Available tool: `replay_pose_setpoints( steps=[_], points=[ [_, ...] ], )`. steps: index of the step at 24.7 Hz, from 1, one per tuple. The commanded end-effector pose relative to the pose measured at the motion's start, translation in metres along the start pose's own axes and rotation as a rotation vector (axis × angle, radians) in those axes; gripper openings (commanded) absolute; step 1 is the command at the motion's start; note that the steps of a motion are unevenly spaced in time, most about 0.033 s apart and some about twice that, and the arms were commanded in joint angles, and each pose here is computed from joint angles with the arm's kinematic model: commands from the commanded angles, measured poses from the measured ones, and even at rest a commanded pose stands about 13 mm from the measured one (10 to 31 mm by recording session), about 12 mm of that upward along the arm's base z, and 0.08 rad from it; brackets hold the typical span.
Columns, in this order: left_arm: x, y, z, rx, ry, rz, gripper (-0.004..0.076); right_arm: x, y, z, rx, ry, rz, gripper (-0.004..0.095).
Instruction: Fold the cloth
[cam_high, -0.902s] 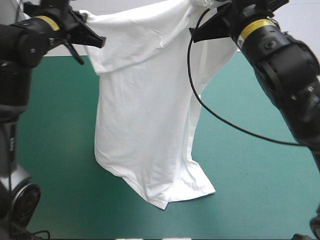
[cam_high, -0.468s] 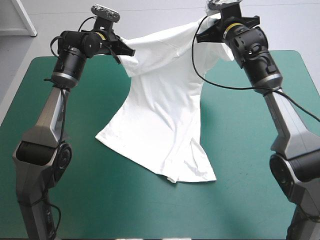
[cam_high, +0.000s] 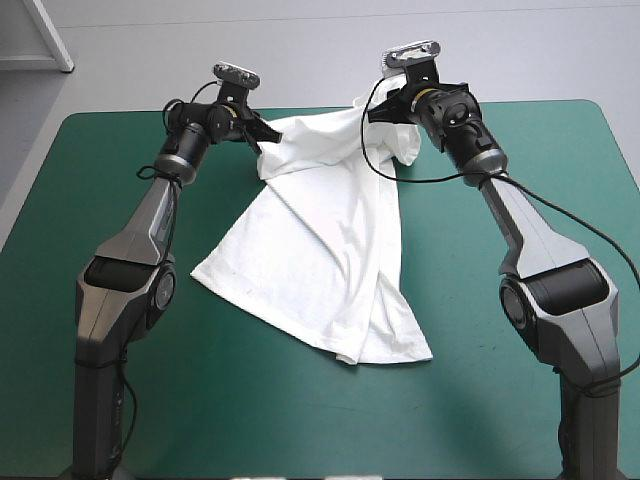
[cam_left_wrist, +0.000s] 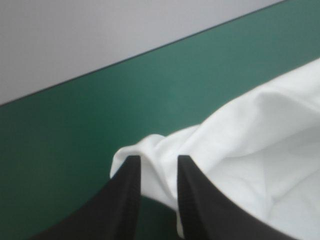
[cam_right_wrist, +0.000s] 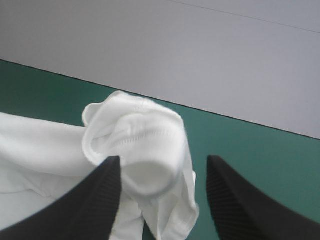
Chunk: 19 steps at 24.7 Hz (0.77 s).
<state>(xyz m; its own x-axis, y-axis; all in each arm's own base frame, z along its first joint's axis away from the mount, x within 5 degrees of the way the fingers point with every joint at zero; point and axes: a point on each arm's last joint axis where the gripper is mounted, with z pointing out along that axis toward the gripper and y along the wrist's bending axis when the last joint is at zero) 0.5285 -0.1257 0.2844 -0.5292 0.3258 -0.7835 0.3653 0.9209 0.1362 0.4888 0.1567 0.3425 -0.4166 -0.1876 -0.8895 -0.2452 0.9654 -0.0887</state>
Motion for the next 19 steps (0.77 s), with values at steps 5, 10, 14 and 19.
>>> replay_pose_setpoints(
  steps=[5,10,14,19],
  points=[
    [-0.041,0.005,-0.076,-0.013,-0.041,0.008,0.0333,-0.045,-0.016,-0.075,0.032,-0.047,0.019,0.0649],
    [-0.048,0.007,-0.157,0.001,0.167,0.026,0.0332,-0.052,-0.026,-0.163,0.029,0.172,0.056,0.0593],
    [-0.052,0.007,-0.186,-0.007,0.138,0.002,0.0332,-0.05,-0.027,-0.211,-0.014,0.251,0.057,0.0522],
    [-0.029,0.003,-0.215,-0.007,0.227,0.01,0.0332,-0.021,-0.019,-0.253,-0.131,0.314,0.097,0.0492]
  ],
)
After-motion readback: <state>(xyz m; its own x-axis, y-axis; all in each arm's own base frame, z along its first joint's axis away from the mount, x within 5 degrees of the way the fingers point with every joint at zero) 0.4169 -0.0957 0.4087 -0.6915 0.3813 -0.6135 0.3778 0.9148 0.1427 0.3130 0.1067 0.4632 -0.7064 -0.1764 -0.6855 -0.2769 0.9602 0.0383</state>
